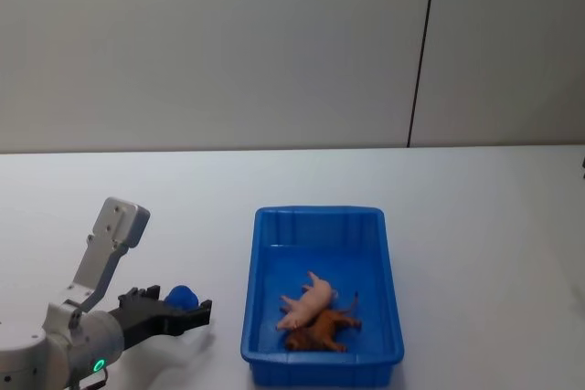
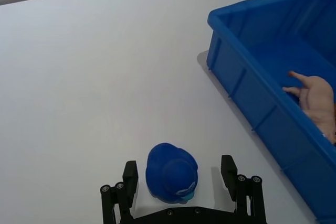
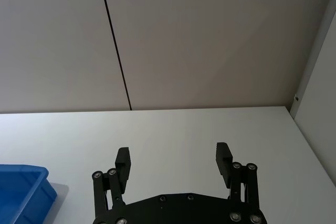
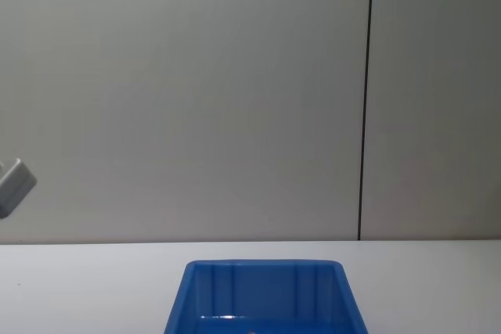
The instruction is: Pick up the two dolls from the table and place them into the box.
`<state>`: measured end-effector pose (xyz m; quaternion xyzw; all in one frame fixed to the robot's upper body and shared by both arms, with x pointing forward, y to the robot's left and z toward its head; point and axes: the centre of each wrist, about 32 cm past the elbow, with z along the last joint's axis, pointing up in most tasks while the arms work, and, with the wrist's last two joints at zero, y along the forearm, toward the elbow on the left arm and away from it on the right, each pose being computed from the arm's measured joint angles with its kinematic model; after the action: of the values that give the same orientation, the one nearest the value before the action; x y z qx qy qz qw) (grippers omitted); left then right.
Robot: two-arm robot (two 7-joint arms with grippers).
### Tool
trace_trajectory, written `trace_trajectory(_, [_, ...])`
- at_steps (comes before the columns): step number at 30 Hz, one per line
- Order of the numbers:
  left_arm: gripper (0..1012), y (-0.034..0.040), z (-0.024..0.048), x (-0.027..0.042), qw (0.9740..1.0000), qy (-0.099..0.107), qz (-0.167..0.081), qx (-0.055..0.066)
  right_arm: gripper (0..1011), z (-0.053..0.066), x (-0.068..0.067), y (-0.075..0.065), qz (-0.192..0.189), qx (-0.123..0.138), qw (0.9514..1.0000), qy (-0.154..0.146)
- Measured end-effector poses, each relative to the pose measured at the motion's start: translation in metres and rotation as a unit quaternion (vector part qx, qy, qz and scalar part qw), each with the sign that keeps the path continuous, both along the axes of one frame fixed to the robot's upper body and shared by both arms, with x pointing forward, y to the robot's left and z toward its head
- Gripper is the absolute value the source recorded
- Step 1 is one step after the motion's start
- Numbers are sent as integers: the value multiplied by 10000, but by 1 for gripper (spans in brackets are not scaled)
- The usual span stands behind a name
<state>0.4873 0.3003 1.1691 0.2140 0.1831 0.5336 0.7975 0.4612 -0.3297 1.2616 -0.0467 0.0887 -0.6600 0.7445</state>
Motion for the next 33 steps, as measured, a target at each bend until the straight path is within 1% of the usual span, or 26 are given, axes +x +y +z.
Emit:
trace_trajectory(4, [1004, 17, -25, 30, 10000, 48, 49, 53, 1001, 0, -1, -2, -5, -2, 10000, -1])
trace_trajectory(10, [991, 32, -46, 54, 9999, 88, 83, 96, 1001, 0, 0, -2, -6, -3, 10000, 0])
trace_trajectory(11, [956, 33, -48, 57, 9999, 92, 86, 101, 1001, 0, 0, -2, -5, -2, 10000, -1])
trace_trajectory(14, [913, 39, -57, 68, 9998, 110, 99, 119, 1001, 0, -1, -3, -6, -3, 10000, -1])
trace_trajectory(17, [813, 42, -63, 74, 9998, 123, 106, 128, 1001, 0, -1, -3, -6, -3, 10000, 0])
trace_trajectory(18, [813, 44, -64, 75, 9998, 126, 109, 132, 1001, 0, -1, -2, -6, -2, 10000, 0])
trace_trajectory(19, [760, 44, -65, 77, 9998, 128, 110, 134, 1001, 0, 0, -2, -5, -3, 10000, 0])
trace_trajectory(22, [685, 46, -71, 80, 9997, 138, 114, 141, 1001, 0, -1, -3, -6, -3, 10000, -1])
trace_trajectory(24, [607, 47, -72, 83, 9997, 140, 115, 143, 1001, 0, -1, -3, -6, -3, 10000, 0])
trace_trajectory(27, [565, 47, -73, 85, 9997, 142, 114, 145, 1001, 0, 0, -2, -5, -3, 10000, 0])
trace_trajectory(29, [554, 47, -73, 85, 9997, 138, 113, 148, 1001, 0, -1, -3, -5, -2, 10000, 0])
trace_trajectory(33, [522, 44, -65, 84, 9998, 65, 110, 146, 1001, 0, -1, -2, -5, -3, 10000, 0])
